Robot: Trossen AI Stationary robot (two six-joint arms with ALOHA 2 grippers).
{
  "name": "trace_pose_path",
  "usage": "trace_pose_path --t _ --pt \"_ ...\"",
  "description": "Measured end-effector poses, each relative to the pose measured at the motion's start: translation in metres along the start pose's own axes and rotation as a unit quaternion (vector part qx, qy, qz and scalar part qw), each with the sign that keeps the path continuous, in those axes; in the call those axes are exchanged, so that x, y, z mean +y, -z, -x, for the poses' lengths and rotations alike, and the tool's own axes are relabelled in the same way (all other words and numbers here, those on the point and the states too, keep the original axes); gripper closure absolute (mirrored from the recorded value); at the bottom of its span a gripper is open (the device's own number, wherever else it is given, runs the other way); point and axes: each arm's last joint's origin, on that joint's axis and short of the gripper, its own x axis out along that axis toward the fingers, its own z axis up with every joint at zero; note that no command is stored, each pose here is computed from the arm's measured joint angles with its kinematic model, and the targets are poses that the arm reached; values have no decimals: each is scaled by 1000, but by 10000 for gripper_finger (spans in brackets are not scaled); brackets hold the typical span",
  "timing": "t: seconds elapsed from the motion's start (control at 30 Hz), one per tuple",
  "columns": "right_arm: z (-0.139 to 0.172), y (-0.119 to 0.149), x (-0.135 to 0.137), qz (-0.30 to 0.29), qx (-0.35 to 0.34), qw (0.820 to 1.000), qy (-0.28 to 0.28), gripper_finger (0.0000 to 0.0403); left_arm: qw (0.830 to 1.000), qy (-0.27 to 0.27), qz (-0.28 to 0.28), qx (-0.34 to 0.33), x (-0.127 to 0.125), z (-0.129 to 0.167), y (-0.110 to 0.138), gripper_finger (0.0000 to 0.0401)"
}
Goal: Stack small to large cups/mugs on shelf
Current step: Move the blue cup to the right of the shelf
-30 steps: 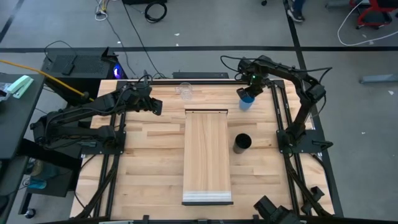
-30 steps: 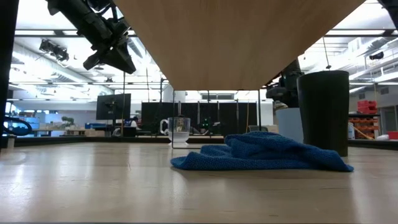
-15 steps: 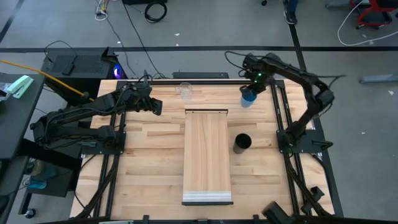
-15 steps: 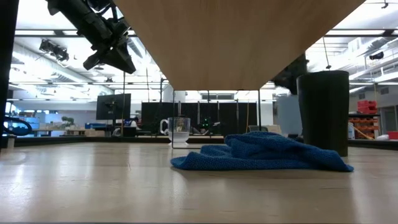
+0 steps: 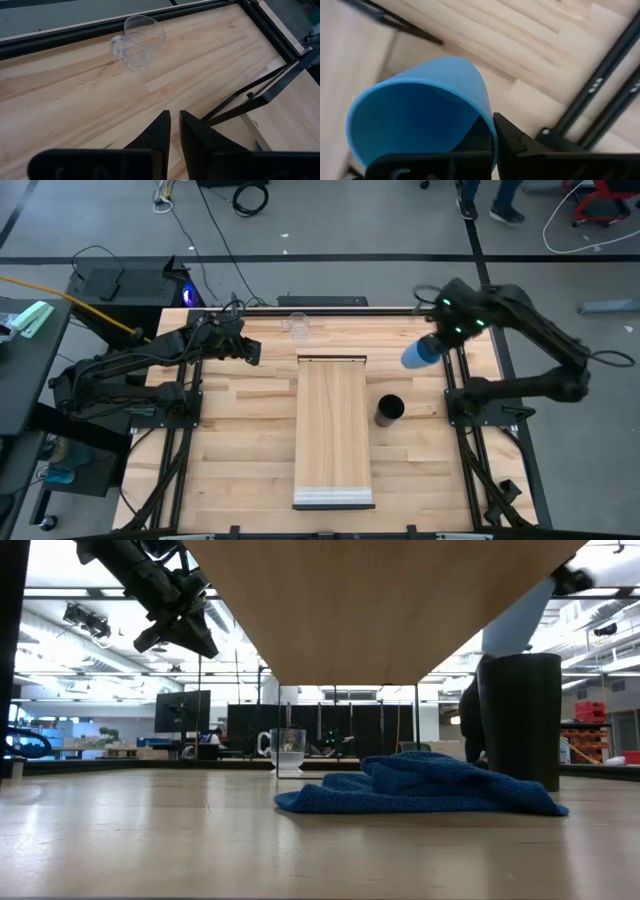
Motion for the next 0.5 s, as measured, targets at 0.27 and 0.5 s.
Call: trace_pose_path --t 0.27,0.5 --pt "21 58 17 19 51 993 -104 400 1000 0 4 0 0 0 0 353" --pt "4 98 48 88 170 979 -67 400 1000 0 12 0 0 0 0 358"
